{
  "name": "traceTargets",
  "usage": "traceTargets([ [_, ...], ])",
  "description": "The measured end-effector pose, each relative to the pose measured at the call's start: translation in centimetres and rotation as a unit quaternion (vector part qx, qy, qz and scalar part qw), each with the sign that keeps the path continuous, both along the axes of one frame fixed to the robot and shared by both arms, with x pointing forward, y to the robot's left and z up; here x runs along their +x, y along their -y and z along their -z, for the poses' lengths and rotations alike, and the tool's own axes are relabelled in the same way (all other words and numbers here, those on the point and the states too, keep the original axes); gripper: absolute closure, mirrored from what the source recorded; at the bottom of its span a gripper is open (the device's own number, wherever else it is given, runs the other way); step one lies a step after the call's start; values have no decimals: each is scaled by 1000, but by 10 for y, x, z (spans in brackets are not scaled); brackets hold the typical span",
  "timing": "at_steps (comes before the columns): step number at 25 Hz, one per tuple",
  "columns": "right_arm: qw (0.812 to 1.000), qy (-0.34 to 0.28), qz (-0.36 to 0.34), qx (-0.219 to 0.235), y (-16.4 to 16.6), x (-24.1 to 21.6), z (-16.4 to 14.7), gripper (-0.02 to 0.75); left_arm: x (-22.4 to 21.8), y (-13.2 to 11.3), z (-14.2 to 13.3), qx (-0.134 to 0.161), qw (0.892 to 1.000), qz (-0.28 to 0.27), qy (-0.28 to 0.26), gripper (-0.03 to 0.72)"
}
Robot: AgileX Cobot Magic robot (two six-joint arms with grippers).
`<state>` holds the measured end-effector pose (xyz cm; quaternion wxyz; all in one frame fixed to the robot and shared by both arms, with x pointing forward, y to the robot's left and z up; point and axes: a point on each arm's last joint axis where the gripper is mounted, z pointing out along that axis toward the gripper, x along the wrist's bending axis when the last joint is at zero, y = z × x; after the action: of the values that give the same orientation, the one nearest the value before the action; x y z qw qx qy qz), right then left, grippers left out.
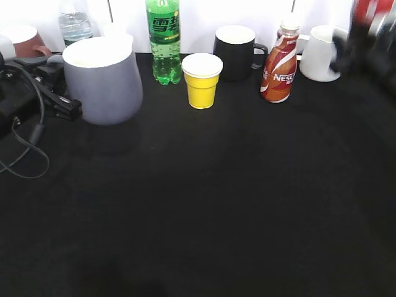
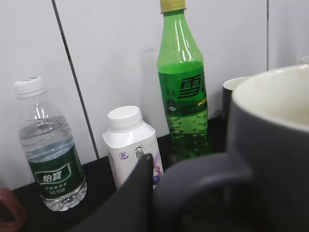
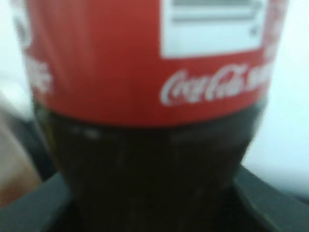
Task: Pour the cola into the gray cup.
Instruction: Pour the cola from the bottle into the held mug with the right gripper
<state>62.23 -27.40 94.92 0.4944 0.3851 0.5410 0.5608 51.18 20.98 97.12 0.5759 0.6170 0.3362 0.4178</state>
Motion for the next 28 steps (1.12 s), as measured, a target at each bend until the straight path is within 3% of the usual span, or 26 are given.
traceTargets([
  [2,997,54,-48,-15,-12,-11,-41,301,0,0,0,0,1000,0,0,633],
  [5,985,113,-126,-17,-56,-33,-84,303,-2,4,0,-8,1000,23,-7,633],
  [9,972,73,-222,-42,-126,-55,-77,310,-9,16,3,-8,995,100,-23,633],
  [12,954,78,-261,-124,-164,-73,-69,312,-14,22,4,0,989,142,-30,633],
  [16,922,130,-248,-266,-173,-72,-50,312,-19,27,7,27,982,182,-32,633],
  [19,880,170,-223,-383,-173,-68,-37,322,-20,28,12,50,980,188,-45,633],
  [23,865,183,-170,-436,-167,-62,-36,322,-15,21,16,75,985,144,-57,633],
  [28,823,194,-143,-515,-166,-55,-15,322,-12,15,16,84,987,126,-56,633],
])
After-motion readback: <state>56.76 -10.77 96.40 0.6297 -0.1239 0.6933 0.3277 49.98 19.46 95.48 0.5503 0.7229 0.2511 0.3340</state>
